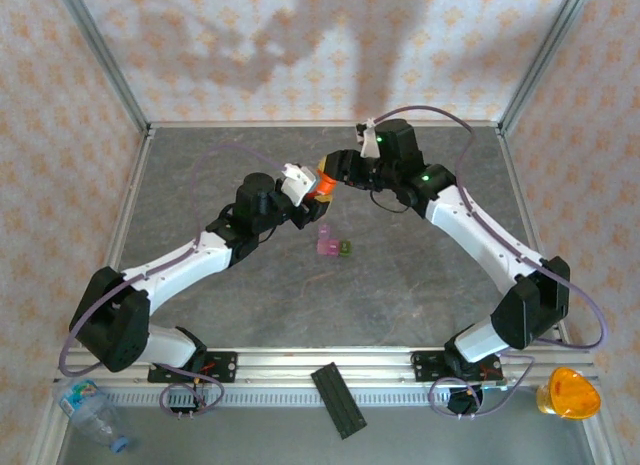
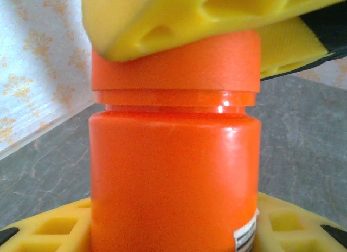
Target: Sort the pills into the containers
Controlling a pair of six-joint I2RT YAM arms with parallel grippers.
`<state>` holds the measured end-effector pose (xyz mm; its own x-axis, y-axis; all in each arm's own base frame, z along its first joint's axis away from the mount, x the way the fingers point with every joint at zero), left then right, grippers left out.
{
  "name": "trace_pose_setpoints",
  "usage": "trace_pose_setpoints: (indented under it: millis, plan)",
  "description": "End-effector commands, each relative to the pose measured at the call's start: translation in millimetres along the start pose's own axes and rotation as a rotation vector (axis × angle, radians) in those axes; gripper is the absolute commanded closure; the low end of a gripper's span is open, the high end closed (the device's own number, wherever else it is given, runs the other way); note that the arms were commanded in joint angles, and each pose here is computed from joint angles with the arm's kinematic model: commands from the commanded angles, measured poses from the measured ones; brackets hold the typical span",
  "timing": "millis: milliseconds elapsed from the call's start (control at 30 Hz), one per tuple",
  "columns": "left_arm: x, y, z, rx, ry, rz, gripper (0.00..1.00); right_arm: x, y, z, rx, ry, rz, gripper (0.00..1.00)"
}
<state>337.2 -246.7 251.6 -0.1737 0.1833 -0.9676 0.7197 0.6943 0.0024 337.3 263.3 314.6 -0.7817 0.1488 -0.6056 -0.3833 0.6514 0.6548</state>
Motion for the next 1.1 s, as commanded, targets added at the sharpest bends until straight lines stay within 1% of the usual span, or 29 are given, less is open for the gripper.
trace_pose_setpoints:
  millis: [0,133,233,433,600,633,667,700,733,767,833,867,933,1067]
  plan:
    - [-46.6,-16.4,-19.2,0.097,-0.129,-0.001,1.0,-15.3,16.6,-23.7,-0.147,-0.067,-0.216,0.67]
    - [-44.2,-24.8,-27.5,0.158,-0.146,-0.04,1.0,-23.3,20.9,-37.4,-0.26,-0.1,-0.282,0.71]
    - [-40.2,-28.7,-30.8,0.184,-0.149,-0.065,1.0,-24.8,23.2,-43.3,-0.288,-0.092,-0.31,0.75]
    - [-36.2,-30.1,-28.8,0.208,-0.143,-0.09,1.0,-22.3,24.8,-46.4,-0.293,-0.058,-0.323,0.74]
    - [-36.4,-24.3,-23.4,0.174,-0.136,-0.09,1.0,-25.0,18.7,-43.2,-0.266,-0.079,-0.239,0.72]
    - [-36.3,-23.3,-22.1,0.167,-0.133,-0.084,1.0,-25.8,18.3,-42.9,-0.267,-0.086,-0.221,0.67]
    - [-35.9,-21.8,-20.9,0.158,-0.131,-0.083,1.0,-26.7,18.0,-43.0,-0.262,-0.095,-0.21,0.59]
    - [-36.0,-19.9,-19.9,0.148,-0.129,-0.077,1.0,-26.1,17.9,-41.8,-0.255,-0.097,-0.196,0.42]
    - [-36.7,-18.9,-18.8,0.14,-0.126,-0.07,1.0,-25.9,17.0,-41.1,-0.242,-0.101,-0.181,0.31]
    - [-36.2,-17.0,-17.5,0.129,-0.121,-0.067,1.0,-26.2,15.9,-41.0,-0.227,-0.104,-0.168,0.27]
    - [-35.8,-13.1,-14.8,0.106,-0.11,-0.052,1.0,-29.4,15.9,-44.1,-0.206,-0.128,-0.127,0.2]
    - [-35.7,-11.3,-13.7,0.092,-0.107,-0.043,1.0,-31.2,12.9,-45.0,-0.178,-0.136,-0.094,0.18]
    - [-33.7,-6.1,-10.7,0.058,-0.099,-0.026,1.0,-35.3,9.9,-47.8,-0.143,-0.16,-0.016,0.16]
    - [-30.1,6.5,-6.3,-0.028,-0.093,0.015,1.0,-37.3,-11.2,-49.4,0.001,-0.198,0.2,0.15]
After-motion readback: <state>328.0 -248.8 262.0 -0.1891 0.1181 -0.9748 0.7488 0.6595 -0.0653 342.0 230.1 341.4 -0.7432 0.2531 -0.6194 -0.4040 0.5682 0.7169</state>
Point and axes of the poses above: each hand's point on the last joint's axis, 136 mm out from that joint toward the fingers, its own z axis out along the fingers, its own y axis along the line the jaws close on, x = y × z, the point moved 3 cm from there along -z, back along the fingers, and after that the axes turned 3 degrees about -z, right-handed, at the moved point
